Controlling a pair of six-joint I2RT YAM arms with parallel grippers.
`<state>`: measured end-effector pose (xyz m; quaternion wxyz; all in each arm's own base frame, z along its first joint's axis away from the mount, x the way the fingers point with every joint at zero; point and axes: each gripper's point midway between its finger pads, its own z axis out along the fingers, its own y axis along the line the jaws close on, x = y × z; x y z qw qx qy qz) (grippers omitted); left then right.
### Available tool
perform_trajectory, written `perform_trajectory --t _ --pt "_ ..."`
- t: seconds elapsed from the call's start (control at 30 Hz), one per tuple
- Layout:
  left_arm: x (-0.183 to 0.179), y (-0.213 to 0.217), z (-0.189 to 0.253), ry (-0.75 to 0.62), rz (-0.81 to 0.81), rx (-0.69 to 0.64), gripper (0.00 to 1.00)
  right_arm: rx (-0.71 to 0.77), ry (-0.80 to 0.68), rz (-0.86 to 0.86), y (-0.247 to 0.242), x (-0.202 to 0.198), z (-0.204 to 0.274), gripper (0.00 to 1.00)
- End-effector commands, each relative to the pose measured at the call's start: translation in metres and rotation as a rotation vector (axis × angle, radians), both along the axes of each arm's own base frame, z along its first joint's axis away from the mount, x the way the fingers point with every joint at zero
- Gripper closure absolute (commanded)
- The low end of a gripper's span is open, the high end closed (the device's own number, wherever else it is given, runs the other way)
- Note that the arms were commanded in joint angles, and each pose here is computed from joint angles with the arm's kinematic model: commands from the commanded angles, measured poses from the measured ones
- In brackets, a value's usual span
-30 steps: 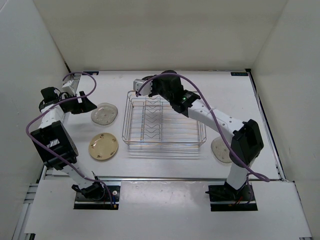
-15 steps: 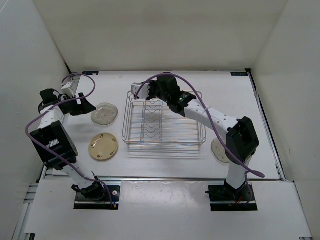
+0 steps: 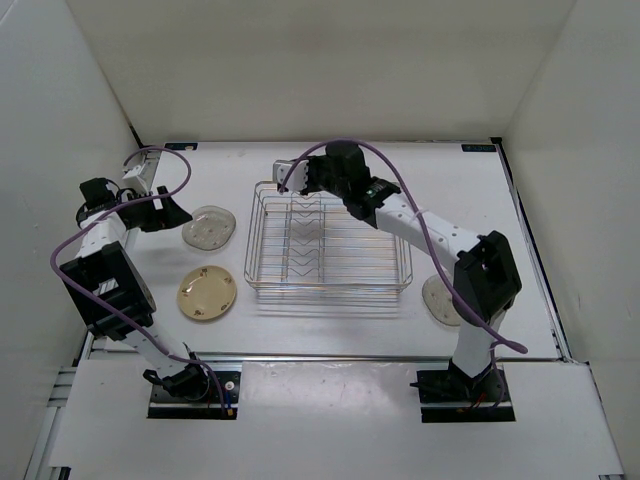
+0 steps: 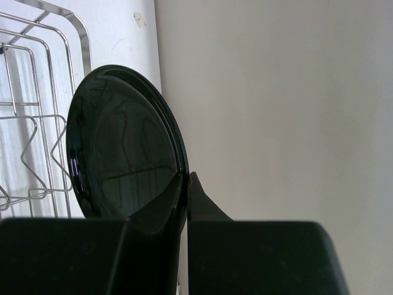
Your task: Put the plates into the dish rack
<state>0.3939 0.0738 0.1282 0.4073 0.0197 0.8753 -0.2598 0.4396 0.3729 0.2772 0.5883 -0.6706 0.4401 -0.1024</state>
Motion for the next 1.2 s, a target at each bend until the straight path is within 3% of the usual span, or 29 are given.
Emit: perform_trajectory --t 0.0,1.17 --pt "-0.002 -0.003 0.006 -0.028 -0.023 -0.009 0.08 0.06 -0.045 0.035 0.001 0.004 0.017 1.0" --pt "-0.004 0.0 -0.002 -0.016 -0.029 -0.034 0.08 0.059 0.061 0.059 0.014 0.012 -0.031 1.0"
